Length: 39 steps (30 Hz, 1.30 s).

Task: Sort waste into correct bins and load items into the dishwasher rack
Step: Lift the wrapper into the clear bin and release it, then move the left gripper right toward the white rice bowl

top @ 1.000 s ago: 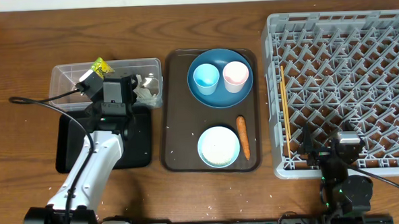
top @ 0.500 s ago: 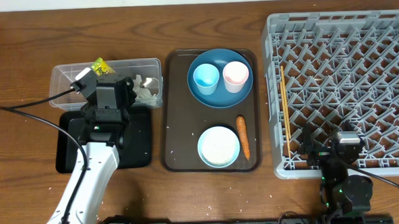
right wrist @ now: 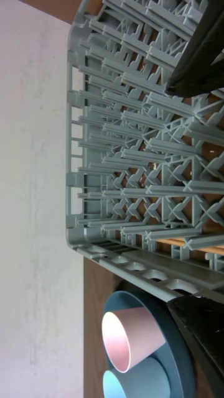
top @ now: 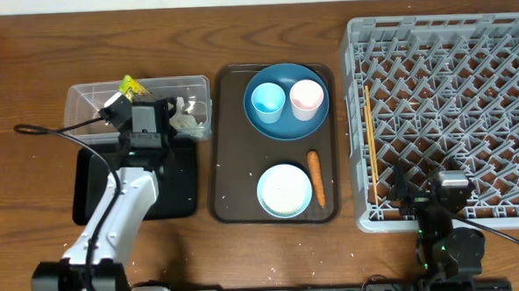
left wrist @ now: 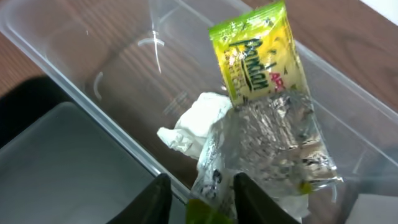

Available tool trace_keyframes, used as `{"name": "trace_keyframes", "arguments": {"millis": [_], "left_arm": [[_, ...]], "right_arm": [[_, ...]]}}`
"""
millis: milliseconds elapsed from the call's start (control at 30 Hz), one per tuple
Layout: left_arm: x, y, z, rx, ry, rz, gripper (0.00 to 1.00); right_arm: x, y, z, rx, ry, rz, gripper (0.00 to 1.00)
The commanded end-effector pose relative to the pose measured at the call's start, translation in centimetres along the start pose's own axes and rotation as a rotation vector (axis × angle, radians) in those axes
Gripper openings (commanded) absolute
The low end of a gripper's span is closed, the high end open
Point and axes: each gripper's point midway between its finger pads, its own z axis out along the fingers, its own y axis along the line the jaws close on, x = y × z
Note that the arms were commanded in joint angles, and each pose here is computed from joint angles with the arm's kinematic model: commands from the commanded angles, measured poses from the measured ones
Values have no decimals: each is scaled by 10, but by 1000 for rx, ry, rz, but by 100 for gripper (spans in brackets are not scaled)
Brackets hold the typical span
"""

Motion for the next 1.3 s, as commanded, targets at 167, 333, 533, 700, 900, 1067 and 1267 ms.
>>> {"name": "trace_keyframes", "arguments": {"millis": [167,333,533,700,900,1067,1267], "left_arm": [[5,-39,-9,249,89,58,32],[-4,-39,-23,265,63,63,33],[0,-44,-31,309,93,67,36],[26,-89,-81,678,243,209,49],[52,-86,-136,784,421,148,48],[98,-74,-179,796,579,228,48],[148,-80,-223,836,727,320,37]], "right_arm": [[1,-1,0,6,1,13,99],[1,-1,0,6,1,13,99],[1,-1,0,6,1,13,99],[1,-1,0,6,1,13,99],[1,-1,0,6,1,13,99],[1,-1,0,6,1,13,99],[1,-1,0,6,1,13,99]]}}
